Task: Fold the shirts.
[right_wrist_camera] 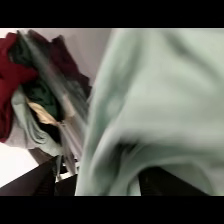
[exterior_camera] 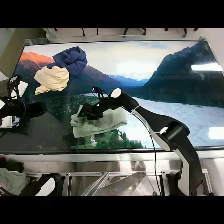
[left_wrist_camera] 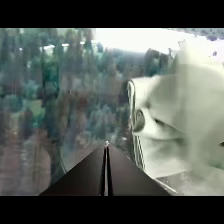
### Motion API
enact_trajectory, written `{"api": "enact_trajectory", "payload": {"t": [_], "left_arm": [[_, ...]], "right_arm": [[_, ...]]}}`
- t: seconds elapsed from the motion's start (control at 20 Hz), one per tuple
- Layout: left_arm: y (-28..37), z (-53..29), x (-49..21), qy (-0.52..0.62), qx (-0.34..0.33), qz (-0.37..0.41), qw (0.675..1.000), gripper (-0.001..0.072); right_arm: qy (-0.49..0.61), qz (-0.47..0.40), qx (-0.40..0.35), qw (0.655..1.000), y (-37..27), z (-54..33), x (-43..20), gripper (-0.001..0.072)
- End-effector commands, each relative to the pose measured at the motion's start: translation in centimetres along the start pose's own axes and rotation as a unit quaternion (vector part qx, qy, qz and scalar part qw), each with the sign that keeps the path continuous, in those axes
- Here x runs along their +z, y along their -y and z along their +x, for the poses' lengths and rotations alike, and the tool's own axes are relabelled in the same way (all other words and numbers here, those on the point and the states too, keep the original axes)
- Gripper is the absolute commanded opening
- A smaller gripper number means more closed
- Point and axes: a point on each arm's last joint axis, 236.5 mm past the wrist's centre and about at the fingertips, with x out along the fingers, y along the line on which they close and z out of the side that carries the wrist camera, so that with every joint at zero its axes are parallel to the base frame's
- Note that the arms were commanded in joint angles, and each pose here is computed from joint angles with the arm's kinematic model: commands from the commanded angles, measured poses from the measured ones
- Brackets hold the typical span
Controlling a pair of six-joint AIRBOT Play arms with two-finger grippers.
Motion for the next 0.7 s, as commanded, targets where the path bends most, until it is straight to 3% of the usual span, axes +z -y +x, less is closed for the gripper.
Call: {"api": "enact_trajectory", "payload": {"t": [0.0, 0.15, 0.25, 0.35, 0.4, 0.5, 0.65], "left_arm": [[-0.1, 0.8, -0.5, -0.018, -0.002, -0.002, 1.0, 0.0011], [0.0, 0.6, -0.8, -0.023, -0.003, -0.001, 1.0, 0.0012], [0.1, 0.0, -0.8, -0.016, -0.003, 0.001, 1.0, 0.0012], [0.3, -0.6, -0.7, -0.007, -0.003, 0.004, 1.0, 0.0012], [0.4, -0.8, -0.7, -0.006, -0.003, 0.004, 1.0, 0.0011], [0.5, -0.7, -1.2, -0.018, -0.006, 0.003, 1.0, 0.0011], [2.2, 0.0, -1.5, -0.033, -0.046, -0.012, 0.998, 0.0012]], "right_arm": [[-0.022, -0.011, 0.042, 0.999, -1.8, -2.6, -0.4, 0.0535], [-0.049, -0.054, -0.011, 0.997, -1.5, -8.9, -1.5, 0.0536], [-0.069, -0.076, -0.128, 0.986, 1.7, -14.1, -2.9, 0.0541], [-0.057, -0.062, -0.25, 0.965, 5.5, -19.8, -3.3, 0.0711], [-0.041, -0.063, -0.281, 0.957, 6.5, -22.0, -3.1, 0.0709], [0.002, -0.046, -0.291, 0.955, 8.1, -25.0, -2.2, 0.0711], [0.018, -0.013, -0.243, 0.97, 10.5, -25.7, -1.8, 0.0711]]}}
